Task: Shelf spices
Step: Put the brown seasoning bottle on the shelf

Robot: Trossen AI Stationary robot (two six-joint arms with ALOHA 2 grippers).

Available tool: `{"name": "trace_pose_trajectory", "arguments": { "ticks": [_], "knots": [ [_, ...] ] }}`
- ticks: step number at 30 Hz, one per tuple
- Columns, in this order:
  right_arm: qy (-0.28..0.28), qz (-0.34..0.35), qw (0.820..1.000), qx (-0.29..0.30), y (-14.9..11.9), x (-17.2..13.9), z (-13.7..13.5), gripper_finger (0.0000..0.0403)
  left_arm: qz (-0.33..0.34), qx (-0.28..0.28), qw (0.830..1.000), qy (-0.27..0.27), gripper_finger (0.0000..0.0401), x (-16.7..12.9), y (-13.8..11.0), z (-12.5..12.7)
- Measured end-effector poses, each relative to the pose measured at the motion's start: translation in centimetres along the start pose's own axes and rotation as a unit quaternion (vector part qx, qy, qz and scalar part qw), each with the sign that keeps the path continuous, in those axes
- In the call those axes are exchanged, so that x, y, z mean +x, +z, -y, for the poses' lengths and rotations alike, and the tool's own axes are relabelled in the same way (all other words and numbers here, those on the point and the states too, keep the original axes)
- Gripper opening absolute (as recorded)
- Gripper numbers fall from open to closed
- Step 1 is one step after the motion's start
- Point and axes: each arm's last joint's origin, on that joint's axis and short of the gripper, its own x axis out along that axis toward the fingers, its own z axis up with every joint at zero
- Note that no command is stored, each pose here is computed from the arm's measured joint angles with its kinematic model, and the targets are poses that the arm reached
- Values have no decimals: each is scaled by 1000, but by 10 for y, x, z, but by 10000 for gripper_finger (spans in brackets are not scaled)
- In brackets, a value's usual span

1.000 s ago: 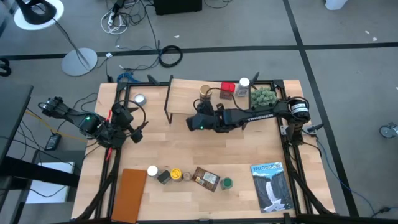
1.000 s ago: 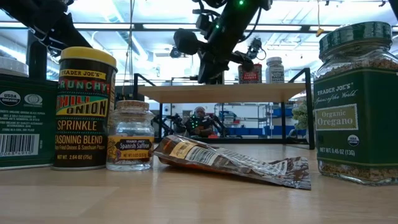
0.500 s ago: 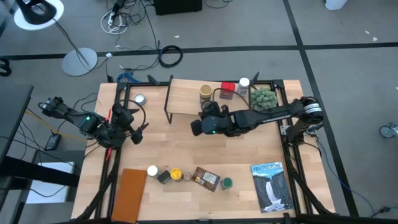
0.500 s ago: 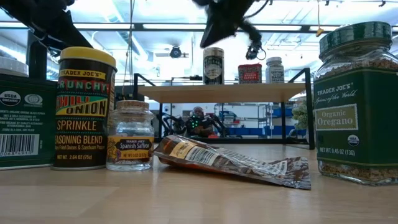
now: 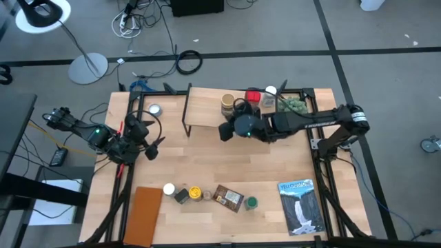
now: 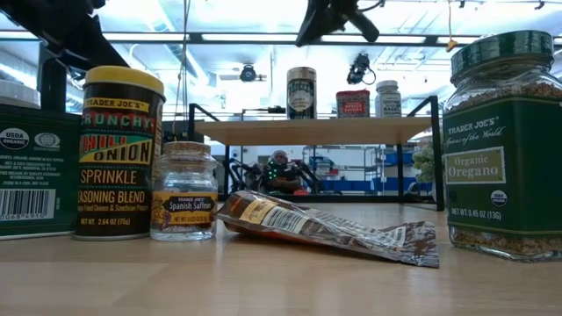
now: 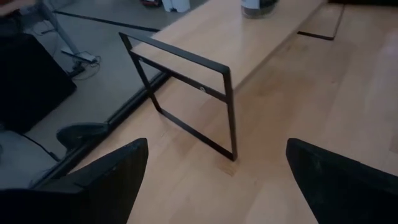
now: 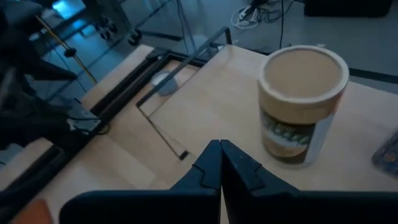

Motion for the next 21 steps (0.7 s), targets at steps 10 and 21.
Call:
{"name": "trace_pose_trajectory", "arguments": {
  "ticks": [10, 21],
  "knots": [
    [-15, -23, 999, -33, 11, 15, 16, 0, 11, 11, 1000, 14, 388, 0, 1, -1],
    [-23, -29, 999, -40, 19, 24, 26, 0, 14, 11, 1000, 17, 387, 0, 1, -1]
  ]
}}
